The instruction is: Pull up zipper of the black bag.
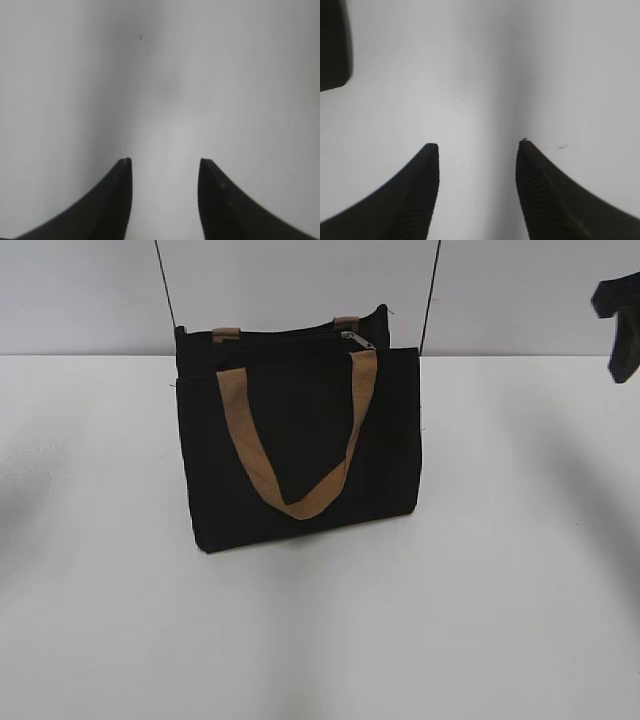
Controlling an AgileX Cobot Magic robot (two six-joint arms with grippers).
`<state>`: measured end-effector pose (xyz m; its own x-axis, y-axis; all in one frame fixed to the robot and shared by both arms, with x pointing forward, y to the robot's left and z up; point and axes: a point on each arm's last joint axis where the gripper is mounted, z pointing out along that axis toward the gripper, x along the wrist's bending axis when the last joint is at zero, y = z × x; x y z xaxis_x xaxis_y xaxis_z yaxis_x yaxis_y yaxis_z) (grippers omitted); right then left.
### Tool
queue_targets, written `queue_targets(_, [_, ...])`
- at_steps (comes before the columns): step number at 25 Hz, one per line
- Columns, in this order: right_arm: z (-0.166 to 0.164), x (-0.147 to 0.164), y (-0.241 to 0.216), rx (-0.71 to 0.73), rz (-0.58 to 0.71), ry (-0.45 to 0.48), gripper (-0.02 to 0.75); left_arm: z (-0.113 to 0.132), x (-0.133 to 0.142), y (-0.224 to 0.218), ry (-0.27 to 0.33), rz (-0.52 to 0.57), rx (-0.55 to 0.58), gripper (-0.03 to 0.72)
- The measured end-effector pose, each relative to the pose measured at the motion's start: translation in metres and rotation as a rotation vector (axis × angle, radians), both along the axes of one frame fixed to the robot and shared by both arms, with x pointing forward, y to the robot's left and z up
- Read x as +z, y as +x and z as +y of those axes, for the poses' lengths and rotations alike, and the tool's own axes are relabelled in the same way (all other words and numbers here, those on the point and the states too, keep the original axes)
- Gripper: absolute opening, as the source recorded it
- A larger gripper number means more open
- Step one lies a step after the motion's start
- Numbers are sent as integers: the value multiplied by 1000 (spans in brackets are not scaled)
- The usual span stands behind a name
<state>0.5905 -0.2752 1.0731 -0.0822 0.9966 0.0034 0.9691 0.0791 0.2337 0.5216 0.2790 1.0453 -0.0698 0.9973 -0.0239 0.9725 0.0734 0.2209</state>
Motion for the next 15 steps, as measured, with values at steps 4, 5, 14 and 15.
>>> queue_targets(4, [-31,16,-8,-75,-43,-3,378,1,-1,-6,9,70,-17,322])
queue_targets(5, [-34,21,-12,-72,-58,-7,378,1,-1,-8,11,84,-20,321])
queue_targets(14, [-19,20,-119,-7,-43,105,377,2,16,-31,3,73,-40,307])
queue_targets(15, [-19,15,-135,-6,-34,108,377,2,19,-39,-5,61,-38,301])
